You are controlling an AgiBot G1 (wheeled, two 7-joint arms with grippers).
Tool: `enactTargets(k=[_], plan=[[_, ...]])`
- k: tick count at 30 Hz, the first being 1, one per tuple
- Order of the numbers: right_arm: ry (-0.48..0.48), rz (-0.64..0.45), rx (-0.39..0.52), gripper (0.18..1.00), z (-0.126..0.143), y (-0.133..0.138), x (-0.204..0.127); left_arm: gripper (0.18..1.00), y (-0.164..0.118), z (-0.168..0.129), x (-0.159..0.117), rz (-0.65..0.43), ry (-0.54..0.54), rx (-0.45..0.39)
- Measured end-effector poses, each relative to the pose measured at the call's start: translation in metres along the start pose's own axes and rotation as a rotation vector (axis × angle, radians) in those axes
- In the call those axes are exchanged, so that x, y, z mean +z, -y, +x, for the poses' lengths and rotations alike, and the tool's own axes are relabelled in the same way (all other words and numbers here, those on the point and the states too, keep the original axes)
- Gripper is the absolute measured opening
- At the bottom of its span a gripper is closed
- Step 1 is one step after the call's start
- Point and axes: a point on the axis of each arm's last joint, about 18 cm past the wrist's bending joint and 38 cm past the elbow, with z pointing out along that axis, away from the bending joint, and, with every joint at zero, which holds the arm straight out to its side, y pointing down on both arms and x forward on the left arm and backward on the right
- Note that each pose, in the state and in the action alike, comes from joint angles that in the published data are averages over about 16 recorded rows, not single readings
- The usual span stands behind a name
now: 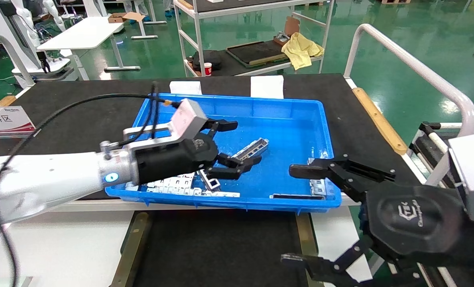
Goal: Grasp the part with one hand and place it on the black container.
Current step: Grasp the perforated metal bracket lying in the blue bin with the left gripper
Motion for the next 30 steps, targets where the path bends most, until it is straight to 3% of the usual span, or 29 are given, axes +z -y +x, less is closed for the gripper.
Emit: enactTargets(k=[12,30], plan=[[0.0,0.0,0.0,1.001,0.0,0.0,0.0,1.001,-0.037,-0.013,0.064,-0.138,0.113,-0.026],[0.0,0.0,0.0,0.972,0.0,0.0,0.0,0.977,-0.067,-0.012,0.081,-0.23,0.206,-0.072]])
